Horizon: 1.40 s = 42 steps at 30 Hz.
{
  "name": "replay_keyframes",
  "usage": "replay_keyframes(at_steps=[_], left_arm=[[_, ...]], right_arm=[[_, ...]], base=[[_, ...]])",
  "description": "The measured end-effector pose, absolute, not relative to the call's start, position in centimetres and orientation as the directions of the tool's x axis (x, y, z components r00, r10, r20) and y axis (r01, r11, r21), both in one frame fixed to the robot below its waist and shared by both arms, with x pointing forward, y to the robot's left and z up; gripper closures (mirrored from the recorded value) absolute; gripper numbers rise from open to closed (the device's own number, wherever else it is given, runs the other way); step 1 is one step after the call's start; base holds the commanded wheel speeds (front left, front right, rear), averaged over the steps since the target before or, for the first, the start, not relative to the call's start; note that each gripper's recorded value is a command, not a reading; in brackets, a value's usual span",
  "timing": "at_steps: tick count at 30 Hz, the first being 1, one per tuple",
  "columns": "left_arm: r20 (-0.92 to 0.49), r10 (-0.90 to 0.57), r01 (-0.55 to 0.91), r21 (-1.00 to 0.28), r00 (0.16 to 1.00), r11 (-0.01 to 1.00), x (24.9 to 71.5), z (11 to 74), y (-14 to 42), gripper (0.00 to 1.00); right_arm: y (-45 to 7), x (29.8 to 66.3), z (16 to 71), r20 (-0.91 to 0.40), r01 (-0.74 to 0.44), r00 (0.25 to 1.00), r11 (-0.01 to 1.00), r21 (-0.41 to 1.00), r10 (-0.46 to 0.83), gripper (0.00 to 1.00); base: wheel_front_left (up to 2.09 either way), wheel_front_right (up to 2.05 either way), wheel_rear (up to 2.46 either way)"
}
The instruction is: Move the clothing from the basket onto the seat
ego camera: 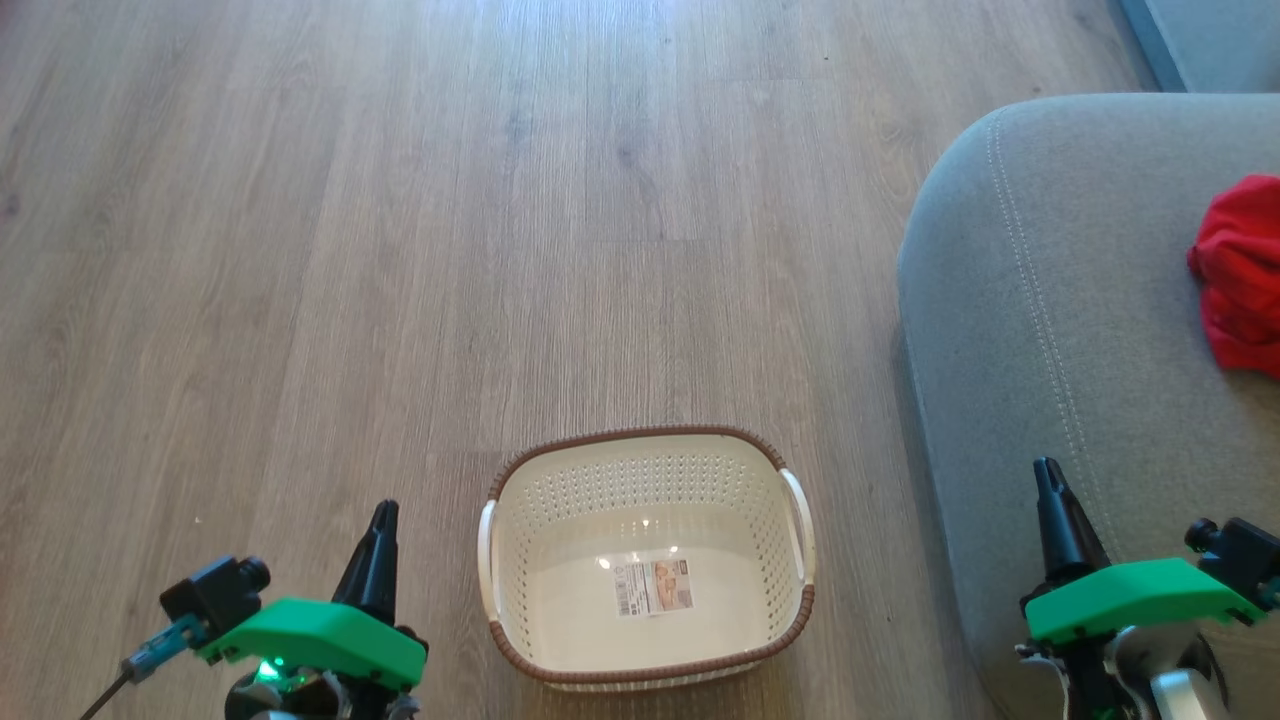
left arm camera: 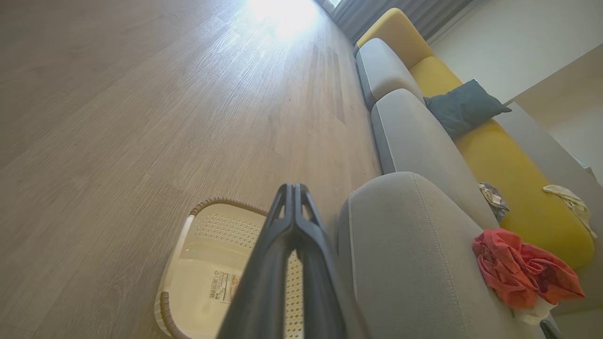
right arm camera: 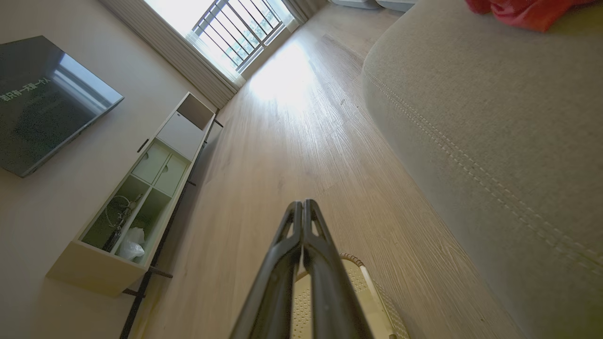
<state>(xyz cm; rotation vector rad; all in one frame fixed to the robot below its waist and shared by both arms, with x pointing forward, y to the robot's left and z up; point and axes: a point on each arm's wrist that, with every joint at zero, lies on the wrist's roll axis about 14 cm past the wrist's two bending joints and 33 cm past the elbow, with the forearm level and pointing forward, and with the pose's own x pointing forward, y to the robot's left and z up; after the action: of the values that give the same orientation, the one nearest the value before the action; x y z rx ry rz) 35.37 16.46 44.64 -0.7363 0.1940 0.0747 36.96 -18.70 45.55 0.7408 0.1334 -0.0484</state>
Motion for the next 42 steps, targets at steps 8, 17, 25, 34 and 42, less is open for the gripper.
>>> replay_keyframes(at_steps=[8,17,25,34,42], left_arm=[[-0.213,-0.009,-0.151,-0.724,0.977,0.672,35.4,44.6,16.5,1.0],[-0.213,-0.007,-0.168,-0.79,0.977,0.589,35.6,44.7,16.9,1.0],[-0.204,-0.016,-0.167,-0.842,0.979,0.512,36.1,45.2,17.1,1.0],[-0.196,-0.024,-0.169,-0.893,0.98,0.418,36.2,45.3,17.3,1.0],[-0.187,-0.019,-0.17,-0.928,0.982,0.33,36.3,45.6,17.7,1.0]], right_arm=[[-19.1,36.9,45.5,-0.146,0.114,0.989,0.671,0.732,-0.008,1.0],[-19.4,37.2,46.0,-0.138,0.122,0.99,0.591,0.797,-0.017,1.0],[-19.6,37.2,46.1,-0.141,0.13,0.99,0.515,0.847,-0.018,1.0],[-20.0,37.1,46.2,-0.143,0.141,0.989,0.422,0.896,-0.027,1.0],[-20.2,37.0,46.2,-0.142,0.143,0.989,0.337,0.931,-0.028,1.0]], base=[[0.0,0.0,0.0],[0.0,0.0,0.0],[0.0,0.0,0.0],[0.0,0.0,0.0],[0.0,0.0,0.0]])
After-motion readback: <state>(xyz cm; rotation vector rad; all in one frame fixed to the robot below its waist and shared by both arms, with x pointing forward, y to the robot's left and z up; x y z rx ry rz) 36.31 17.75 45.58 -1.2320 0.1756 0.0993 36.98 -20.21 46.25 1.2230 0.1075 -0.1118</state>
